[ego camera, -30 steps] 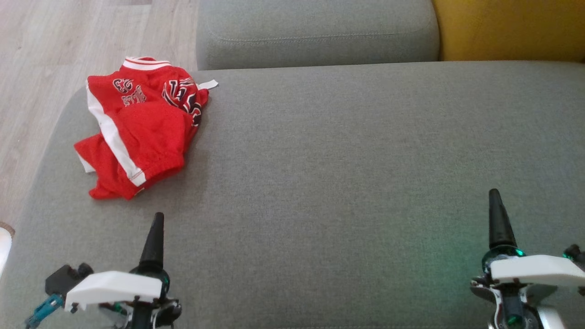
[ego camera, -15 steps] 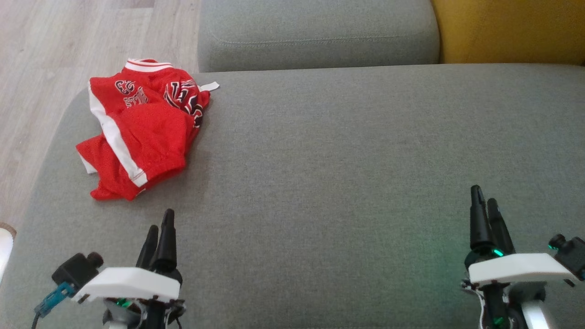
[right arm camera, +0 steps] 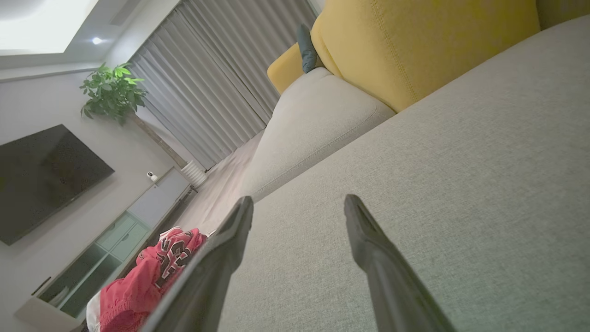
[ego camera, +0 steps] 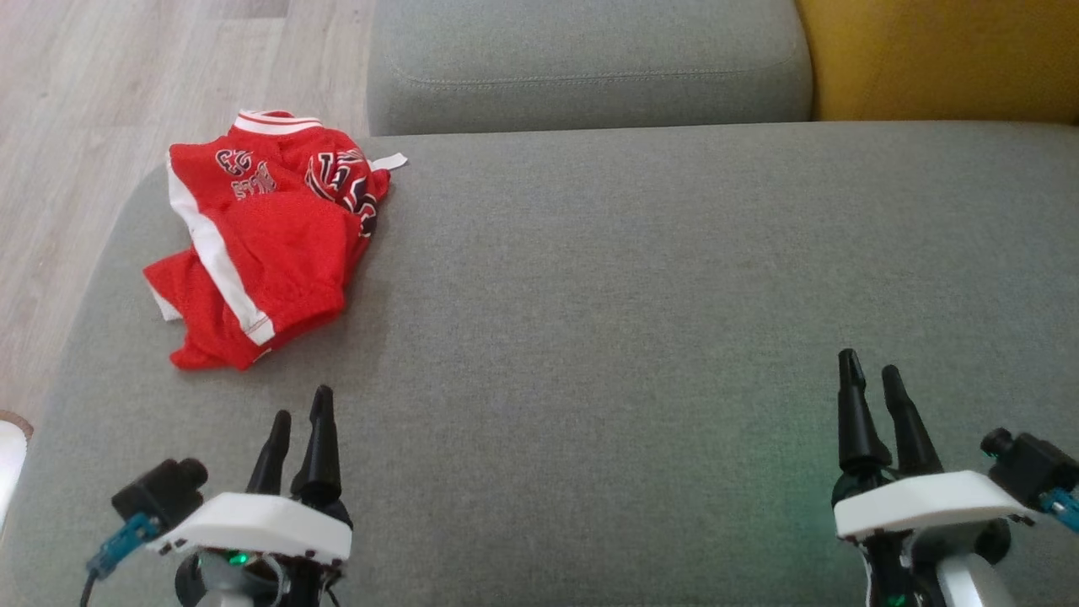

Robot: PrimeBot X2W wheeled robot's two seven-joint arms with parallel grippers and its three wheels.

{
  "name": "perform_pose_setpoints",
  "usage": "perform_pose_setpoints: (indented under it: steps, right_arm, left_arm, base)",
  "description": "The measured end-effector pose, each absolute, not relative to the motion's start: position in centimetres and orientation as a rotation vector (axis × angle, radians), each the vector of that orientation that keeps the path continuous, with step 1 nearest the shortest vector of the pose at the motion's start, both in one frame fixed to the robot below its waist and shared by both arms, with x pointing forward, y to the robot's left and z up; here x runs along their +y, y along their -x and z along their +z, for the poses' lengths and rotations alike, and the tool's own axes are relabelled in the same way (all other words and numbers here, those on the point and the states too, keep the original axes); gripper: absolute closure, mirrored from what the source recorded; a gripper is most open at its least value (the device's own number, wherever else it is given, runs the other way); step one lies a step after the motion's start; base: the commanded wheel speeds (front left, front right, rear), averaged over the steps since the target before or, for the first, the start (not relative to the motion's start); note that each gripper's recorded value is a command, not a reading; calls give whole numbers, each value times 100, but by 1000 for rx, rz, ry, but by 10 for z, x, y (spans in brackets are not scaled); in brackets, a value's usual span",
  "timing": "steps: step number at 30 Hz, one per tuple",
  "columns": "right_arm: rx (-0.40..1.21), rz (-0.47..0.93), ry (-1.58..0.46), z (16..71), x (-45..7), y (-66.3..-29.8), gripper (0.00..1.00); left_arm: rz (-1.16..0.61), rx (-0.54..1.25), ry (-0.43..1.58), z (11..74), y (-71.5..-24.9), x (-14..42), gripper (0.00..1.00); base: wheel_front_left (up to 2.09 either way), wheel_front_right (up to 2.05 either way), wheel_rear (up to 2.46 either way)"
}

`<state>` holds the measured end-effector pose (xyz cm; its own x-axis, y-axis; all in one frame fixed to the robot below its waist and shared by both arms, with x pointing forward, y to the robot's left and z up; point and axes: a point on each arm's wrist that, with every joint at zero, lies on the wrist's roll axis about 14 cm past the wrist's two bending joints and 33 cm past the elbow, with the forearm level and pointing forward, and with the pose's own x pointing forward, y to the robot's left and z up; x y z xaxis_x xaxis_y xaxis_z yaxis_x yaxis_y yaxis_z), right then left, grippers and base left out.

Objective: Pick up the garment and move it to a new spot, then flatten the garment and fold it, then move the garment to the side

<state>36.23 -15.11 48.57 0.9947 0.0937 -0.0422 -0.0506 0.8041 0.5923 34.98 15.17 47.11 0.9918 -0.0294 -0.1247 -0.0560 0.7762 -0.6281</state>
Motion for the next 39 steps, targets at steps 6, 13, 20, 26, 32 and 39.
perform_pose_setpoints:
  steps: [6, 13, 20, 26, 32, 39]
  right_arm:
    - [67, 92, -549, 485, -148, -361, 0]
    - [59, 107, -455, 485, -146, -360, 0]
    - [45, 123, -368, 486, -144, -360, 0]
    - [30, 141, -295, 488, -141, -360, 0]
    - [1, 172, -208, 493, -134, -360, 0]
    - [-24, 199, -130, 497, -129, -360, 0]
  left_arm:
    - [14, 116, 607, 472, -349, 153, 0]
    - [6, 92, 523, 476, -348, 153, 0]
    - [-6, 66, 443, 481, -348, 152, 0]
    - [-25, 50, 374, 483, -347, 147, 0]
    - [-40, 45, 295, 481, -343, 145, 0]
    - [-45, 16, 221, 485, -342, 145, 0]
  base:
    - [0, 0, 0]
    - [0, 0, 0]
    - [0, 0, 0]
    - [0, 0, 0]
    - [0, 0, 0]
    - [0, 0, 0]
